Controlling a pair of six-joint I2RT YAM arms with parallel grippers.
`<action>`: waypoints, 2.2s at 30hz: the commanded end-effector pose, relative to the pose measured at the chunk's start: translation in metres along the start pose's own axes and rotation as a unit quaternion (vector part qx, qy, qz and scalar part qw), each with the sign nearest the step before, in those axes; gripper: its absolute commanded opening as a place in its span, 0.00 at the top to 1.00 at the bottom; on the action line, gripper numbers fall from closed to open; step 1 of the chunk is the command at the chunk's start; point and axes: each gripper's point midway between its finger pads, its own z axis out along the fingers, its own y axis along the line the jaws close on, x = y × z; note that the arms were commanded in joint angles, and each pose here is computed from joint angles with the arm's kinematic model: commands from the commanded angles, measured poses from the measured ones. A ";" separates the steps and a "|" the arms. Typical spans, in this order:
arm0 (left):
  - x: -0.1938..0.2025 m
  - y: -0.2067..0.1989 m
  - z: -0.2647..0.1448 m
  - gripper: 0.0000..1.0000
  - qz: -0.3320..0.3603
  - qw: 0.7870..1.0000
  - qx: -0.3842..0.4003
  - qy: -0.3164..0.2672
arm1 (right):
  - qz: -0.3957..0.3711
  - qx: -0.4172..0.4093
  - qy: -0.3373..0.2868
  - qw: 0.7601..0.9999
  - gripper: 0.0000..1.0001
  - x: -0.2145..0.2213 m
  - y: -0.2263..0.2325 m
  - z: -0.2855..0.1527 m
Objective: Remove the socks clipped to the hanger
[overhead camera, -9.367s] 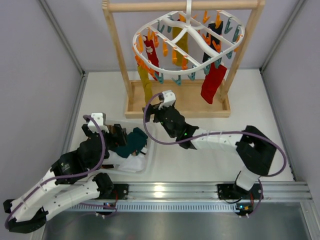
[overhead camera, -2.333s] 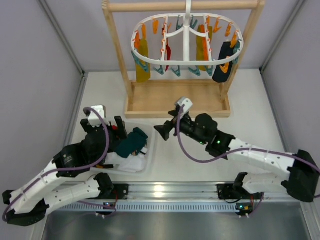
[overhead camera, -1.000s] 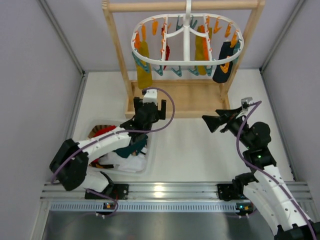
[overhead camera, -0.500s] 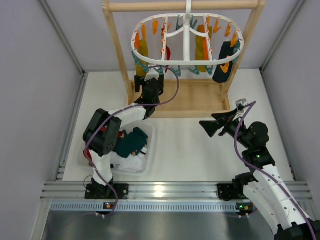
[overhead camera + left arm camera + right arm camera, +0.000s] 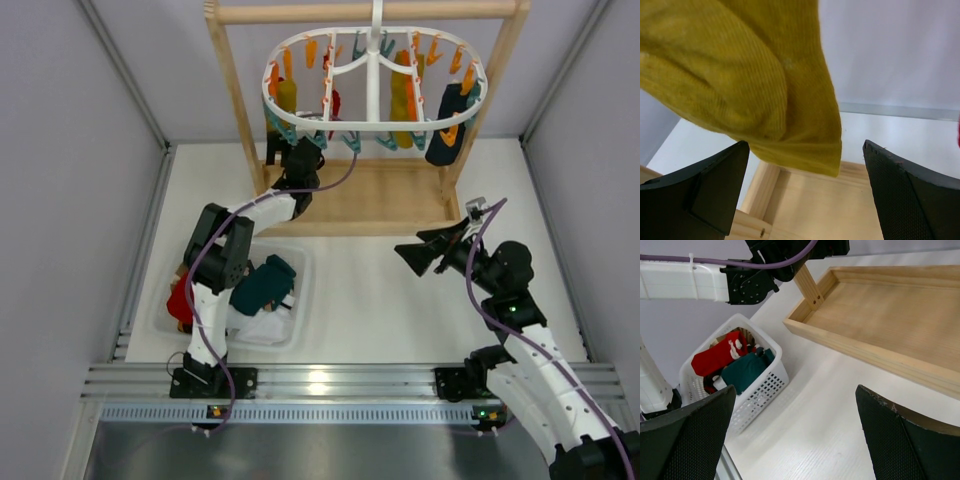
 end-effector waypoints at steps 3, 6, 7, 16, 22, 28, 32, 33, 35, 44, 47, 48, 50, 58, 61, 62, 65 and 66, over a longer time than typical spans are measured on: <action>-0.039 0.017 0.017 0.01 -0.027 0.998 -0.043 -0.045 | -0.012 -0.031 -0.020 0.999 0.01 -0.011 0.012 0.003; -0.046 0.027 0.020 0.01 -0.024 0.996 -0.074 -0.046 | -0.012 -0.034 -0.018 0.999 0.01 -0.009 0.013 0.003; -0.049 0.030 0.019 0.01 -0.028 0.995 -0.080 -0.047 | -0.012 -0.036 -0.018 0.999 0.01 -0.009 0.014 0.003; -0.054 0.043 0.009 0.01 -0.036 0.993 -0.102 -0.044 | -0.012 -0.043 -0.015 0.999 0.01 -0.007 0.017 0.005; -0.065 0.045 0.012 0.08 -0.029 0.993 -0.100 -0.052 | -0.014 -0.046 -0.014 0.999 0.01 -0.006 0.019 0.005; -0.073 0.044 0.012 0.39 -0.027 0.994 -0.092 -0.060 | -0.016 -0.048 -0.015 0.999 0.01 -0.006 0.021 0.004; -0.076 0.045 0.010 0.82 -0.031 0.994 -0.089 -0.062 | -0.016 -0.047 -0.015 0.999 0.01 -0.006 0.020 0.005; -0.078 0.046 0.010 0.90 -0.033 0.993 -0.090 -0.062 | -0.016 -0.047 -0.014 0.999 0.01 -0.006 0.020 0.005; -0.078 0.047 0.005 1.00 -0.039 0.993 -0.088 -0.061 | -0.016 -0.046 -0.014 0.999 0.01 -0.006 0.020 0.004; -0.071 0.048 -0.034 1.00 -0.058 0.993 -0.094 -0.046 | -0.019 -0.046 -0.018 0.999 0.02 -0.007 0.021 0.004; -0.066 0.038 -0.061 1.00 -0.075 0.993 -0.082 -0.039 | -0.022 -0.046 -0.021 0.998 0.02 -0.009 0.021 0.003; -0.057 0.035 -0.068 1.00 -0.079 0.993 -0.079 -0.033 | -0.025 -0.046 -0.024 0.998 0.02 -0.011 0.023 0.001; -0.061 0.029 -0.086 1.00 -0.082 0.994 -0.070 -0.033 | -0.029 -0.043 -0.023 0.998 0.02 -0.011 0.022 0.000; -0.061 0.007 -0.156 1.00 -0.082 0.996 -0.029 -0.028 | -0.042 -0.041 -0.042 0.997 0.01 -0.024 0.030 -0.007; -0.057 0.006 -0.177 1.00 -0.080 0.996 -0.025 -0.025 | -0.044 -0.040 -0.045 0.997 0.01 -0.027 0.033 -0.011; -0.062 0.008 -0.183 1.00 -0.087 0.996 -0.023 -0.027 | -0.046 -0.040 -0.049 0.997 0.02 -0.029 0.035 -0.013; -0.059 0.004 -0.201 1.00 -0.084 0.996 -0.007 -0.026 | -0.048 -0.038 -0.054 0.997 0.01 -0.034 0.040 -0.018; -0.059 0.006 -0.206 1.00 -0.084 0.996 -0.007 -0.025 | -0.046 -0.036 -0.051 0.997 0.01 -0.032 0.040 -0.020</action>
